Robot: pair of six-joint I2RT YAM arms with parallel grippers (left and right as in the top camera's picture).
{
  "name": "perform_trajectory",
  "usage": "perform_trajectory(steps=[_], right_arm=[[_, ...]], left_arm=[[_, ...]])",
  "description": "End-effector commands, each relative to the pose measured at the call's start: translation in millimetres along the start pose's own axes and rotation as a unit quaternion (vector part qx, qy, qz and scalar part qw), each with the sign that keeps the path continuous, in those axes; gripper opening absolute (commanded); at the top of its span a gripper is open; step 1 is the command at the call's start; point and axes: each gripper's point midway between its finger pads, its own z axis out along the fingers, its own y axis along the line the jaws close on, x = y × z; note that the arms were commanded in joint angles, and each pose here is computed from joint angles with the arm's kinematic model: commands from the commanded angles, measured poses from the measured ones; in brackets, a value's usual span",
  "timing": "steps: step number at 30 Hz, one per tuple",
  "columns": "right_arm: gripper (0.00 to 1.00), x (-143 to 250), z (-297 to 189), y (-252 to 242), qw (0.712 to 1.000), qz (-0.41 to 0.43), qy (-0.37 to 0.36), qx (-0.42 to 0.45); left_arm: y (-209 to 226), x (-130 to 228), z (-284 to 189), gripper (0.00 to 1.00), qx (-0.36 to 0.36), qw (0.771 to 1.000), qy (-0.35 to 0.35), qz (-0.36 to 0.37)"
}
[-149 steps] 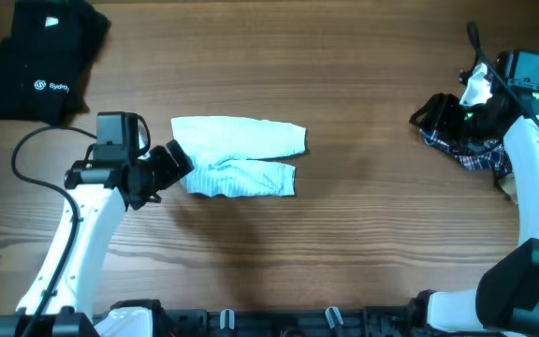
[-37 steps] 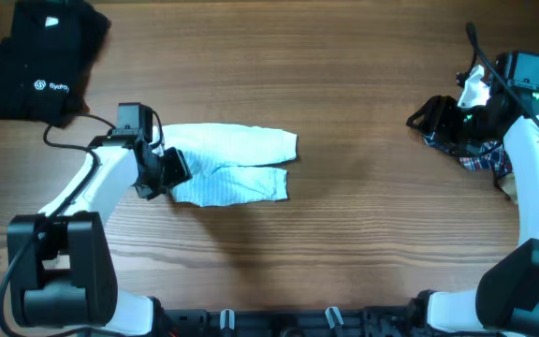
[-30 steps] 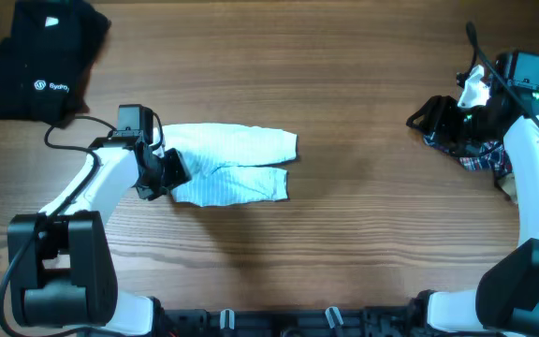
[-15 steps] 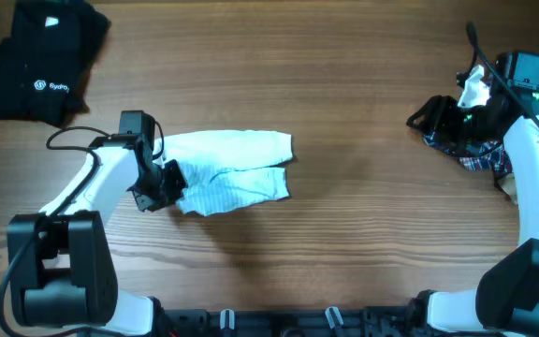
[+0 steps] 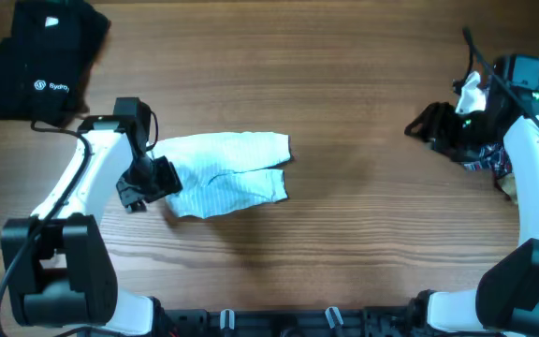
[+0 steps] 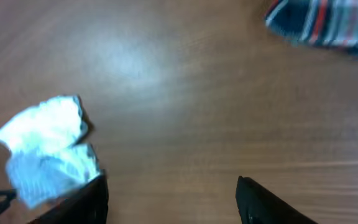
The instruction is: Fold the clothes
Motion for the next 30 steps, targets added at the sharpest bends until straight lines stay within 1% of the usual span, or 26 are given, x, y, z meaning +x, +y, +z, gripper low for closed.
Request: perform_trajectory(steps=[1,2,4,6,9,11,16,18,21,23,24,27,30], right_arm=[[0.65,26,-13,37,0.993,-0.068,0.039,-0.085],[0.63,37,-13,45,0.991,-0.078,0.059,-0.096],[0.62,59,-9,57,0.985,-0.096,0.099,-0.099],[0.63,82,0,84,0.976,-0.138,0.136,-0.102],[0.63,98,13,112,0.969,-0.171,0.148,-0.098],[0.66,109,26,134,0.968,-0.190,0.146,-0.079],[0.66,143,46,165,0.953,-0.235,0.178,-0.077],[0.67,150,57,173,0.948,-0.247,0.185,-0.078],[0.66,153,77,178,0.949,-0.241,0.192,-0.065],[0.66,148,98,163,0.957,-0.223,0.188,-0.006],[0.66,149,104,160,0.956,-0.223,0.192,0.002],[0.66,151,122,156,0.954,-0.221,0.203,0.009],[0.66,148,137,157,0.954,-0.221,0.203,0.008]], left_arm=[[4,-2,-17,0.67,-0.017,1.000,0.003,-0.012],[5,0,-18,0.67,-0.019,1.000,0.008,-0.017],[8,6,-18,0.67,-0.024,0.999,0.019,-0.026],[11,16,-19,0.67,-0.031,0.998,0.039,-0.027],[14,23,-18,0.67,-0.037,0.998,0.053,-0.027],[16,29,-10,0.68,-0.037,0.997,0.066,-0.028],[15,37,3,0.69,-0.029,0.996,0.079,-0.032],[13,34,4,0.69,-0.025,0.997,0.072,-0.031],[2,27,6,0.68,0.004,0.998,0.060,-0.031],[-2,20,6,0.66,0.013,0.998,0.047,-0.030],[-2,19,6,0.66,0.014,0.998,0.045,-0.030],[-3,17,7,0.62,0.016,0.999,0.040,-0.030],[-5,13,8,0.61,0.020,0.999,0.033,-0.029]])
